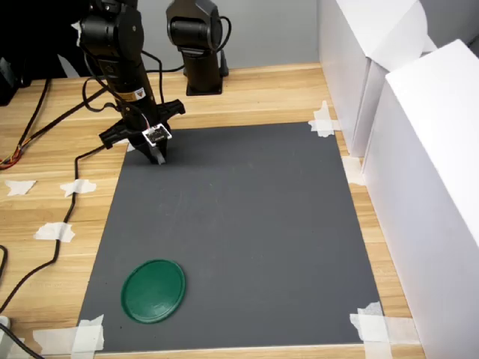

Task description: Grasp a white terminal and put it on the green lid.

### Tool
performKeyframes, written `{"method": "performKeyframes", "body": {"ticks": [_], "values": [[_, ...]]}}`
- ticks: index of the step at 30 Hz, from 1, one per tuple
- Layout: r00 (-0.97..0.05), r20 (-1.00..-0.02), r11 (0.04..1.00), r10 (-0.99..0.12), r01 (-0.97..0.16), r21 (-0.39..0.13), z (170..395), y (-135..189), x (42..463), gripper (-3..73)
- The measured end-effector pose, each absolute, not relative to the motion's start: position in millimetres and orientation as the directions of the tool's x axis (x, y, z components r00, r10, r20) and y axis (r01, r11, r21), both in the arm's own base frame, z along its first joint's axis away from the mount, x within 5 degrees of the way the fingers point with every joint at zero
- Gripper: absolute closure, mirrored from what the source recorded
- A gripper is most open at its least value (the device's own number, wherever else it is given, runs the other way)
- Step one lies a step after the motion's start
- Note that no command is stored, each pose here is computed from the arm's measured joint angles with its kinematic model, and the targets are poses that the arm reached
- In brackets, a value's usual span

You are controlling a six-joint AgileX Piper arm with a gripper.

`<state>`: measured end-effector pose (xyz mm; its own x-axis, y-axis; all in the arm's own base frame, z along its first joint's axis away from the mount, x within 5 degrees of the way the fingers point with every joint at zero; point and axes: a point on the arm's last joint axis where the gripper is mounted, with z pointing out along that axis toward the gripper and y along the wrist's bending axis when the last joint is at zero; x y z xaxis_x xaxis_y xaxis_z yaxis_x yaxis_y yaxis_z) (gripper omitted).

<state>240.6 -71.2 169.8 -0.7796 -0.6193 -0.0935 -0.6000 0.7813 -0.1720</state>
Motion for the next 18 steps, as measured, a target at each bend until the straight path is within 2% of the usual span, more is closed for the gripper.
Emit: {"method": "performKeyframes", "body": {"ticks": [8,11,18], "values": [[-0.786,-0.102,0.789,-0.610,-0.591,-0.166,176,-72,245,60.6],[-0.794,-0.129,0.802,-0.595,-0.574,-0.166,192,-73,257,60.6],[-0.806,-0.232,0.839,-0.544,-0.519,-0.163,245,-78,294,60.6]]}}
